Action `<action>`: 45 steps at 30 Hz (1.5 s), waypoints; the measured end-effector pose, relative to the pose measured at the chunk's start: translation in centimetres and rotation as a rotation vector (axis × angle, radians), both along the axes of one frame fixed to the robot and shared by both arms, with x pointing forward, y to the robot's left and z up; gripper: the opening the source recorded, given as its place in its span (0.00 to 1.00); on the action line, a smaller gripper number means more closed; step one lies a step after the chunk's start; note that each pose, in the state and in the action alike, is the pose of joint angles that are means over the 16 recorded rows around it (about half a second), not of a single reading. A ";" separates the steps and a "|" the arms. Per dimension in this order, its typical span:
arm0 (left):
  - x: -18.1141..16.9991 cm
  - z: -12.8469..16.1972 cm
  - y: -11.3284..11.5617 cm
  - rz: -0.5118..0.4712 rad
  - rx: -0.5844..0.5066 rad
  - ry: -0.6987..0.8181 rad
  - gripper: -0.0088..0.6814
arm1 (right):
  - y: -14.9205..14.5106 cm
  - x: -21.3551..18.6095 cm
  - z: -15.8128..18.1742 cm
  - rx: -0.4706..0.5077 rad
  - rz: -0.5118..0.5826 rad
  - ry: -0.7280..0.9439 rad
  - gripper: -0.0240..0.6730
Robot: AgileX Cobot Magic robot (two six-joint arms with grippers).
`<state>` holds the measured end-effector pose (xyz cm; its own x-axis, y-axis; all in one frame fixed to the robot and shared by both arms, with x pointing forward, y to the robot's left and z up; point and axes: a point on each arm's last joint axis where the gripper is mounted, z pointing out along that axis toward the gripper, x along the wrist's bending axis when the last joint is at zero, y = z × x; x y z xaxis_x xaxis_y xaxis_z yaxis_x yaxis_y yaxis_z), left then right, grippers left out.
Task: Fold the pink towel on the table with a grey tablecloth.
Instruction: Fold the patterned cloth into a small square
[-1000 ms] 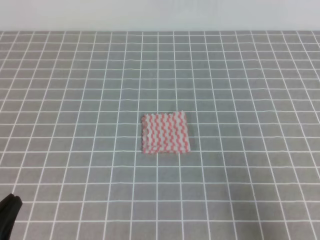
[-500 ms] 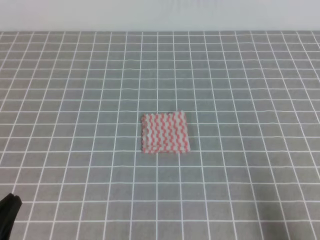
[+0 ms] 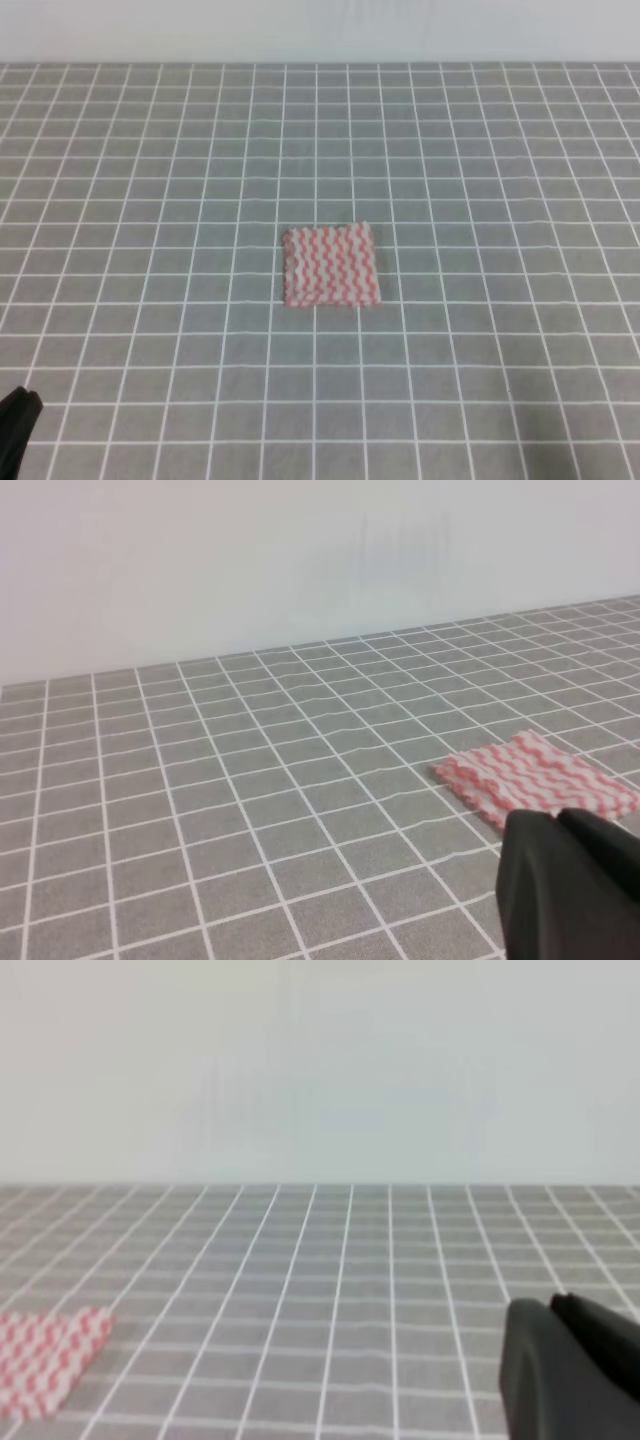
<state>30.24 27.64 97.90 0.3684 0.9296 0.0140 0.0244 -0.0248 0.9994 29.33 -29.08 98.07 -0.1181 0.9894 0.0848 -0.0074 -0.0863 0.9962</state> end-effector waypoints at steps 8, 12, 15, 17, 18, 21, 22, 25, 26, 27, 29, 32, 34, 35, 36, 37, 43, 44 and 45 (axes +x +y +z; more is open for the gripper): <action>0.0 0.0 0.0 0.004 -0.010 0.004 0.01 | 0.2 -0.1 -1.1 -0.048 0.024 0.112 0.01; 0.0 0.0 0.0 0.005 -0.015 0.006 0.01 | 0.2 -0.1 -1.6 -0.057 0.021 0.165 0.01; 0.0 0.0 0.0 0.006 -0.017 0.008 0.01 | 0.1 -0.2 -1.9 -0.057 0.018 0.196 0.01; 0.0 0.0 0.0 0.006 -0.017 0.008 0.01 | 0.1 -0.2 -2.0 -0.061 0.018 0.208 0.01; 0.0 0.0 0.0 0.006 -0.017 0.008 0.01 | 0.1 -0.2 -2.1 -0.065 0.018 0.212 0.01; 0.1 0.0 0.0 0.007 -0.016 0.008 0.01 | 0.1 -0.2 -2.0 -0.066 0.018 0.214 0.01; 0.1 0.0 0.0 0.007 -0.016 0.008 0.01 | 0.1 -0.2 -2.0 -0.065 0.018 0.213 0.01; 0.1 0.0 0.0 0.007 -0.016 0.008 0.01 | 0.1 -0.2 -2.0 -0.062 0.019 0.214 0.01; 0.1 0.0 0.0 0.007 -0.016 0.008 0.01 | 0.1 -0.2 -2.0 -0.061 0.019 0.214 0.01; 0.0 0.0 0.0 0.006 -0.017 0.008 0.01 | 0.1 -0.2 -2.0 -0.060 0.020 0.214 0.01; 0.0 0.0 0.0 0.007 -0.017 0.007 0.01 | 0.1 -0.2 -2.0 -0.058 0.020 0.212 0.01; 0.1 0.0 0.1 0.009 -0.016 0.006 0.01 | 0.1 -0.2 -2.0 -0.054 0.020 0.212 0.01; 0.1 -0.1 0.1 0.009 -0.010 0.005 0.01 | 0.2 -0.2 -2.0 -0.053 0.021 0.212 0.01; 0.1 -0.1 0.1 0.009 -0.007 0.005 0.01 | 0.2 -0.2 -2.0 -0.052 0.021 0.212 0.01; 0.1 -0.2 0.1 0.009 -0.004 0.005 0.01 | 0.2 -0.2 -2.0 -0.052 0.021 0.212 0.01; 0.1 -0.2 0.1 0.010 -0.002 0.005 0.01 | 0.2 -0.2 -2.0 -0.052 0.021 0.212 0.01; 0.1 -0.4 0.3 0.042 0.005 0.009 0.01 | 0.2 -0.2 -2.0 -0.052 0.021 0.211 0.01; 0.0 -0.4 0.3 0.050 0.005 0.009 0.01 | 0.2 -0.2 -2.0 -0.052 0.021 0.211 0.01; 0.0 -0.5 0.4 0.058 0.005 0.013 0.01 | 0.2 -0.2 -2.0 -0.052 0.021 0.212 0.01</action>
<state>30.24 28.03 97.39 0.3140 0.9493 0.0142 0.0387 -0.0277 0.9989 29.13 -28.92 96.07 -0.1237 0.9906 0.0585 0.2040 -0.0323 0.9784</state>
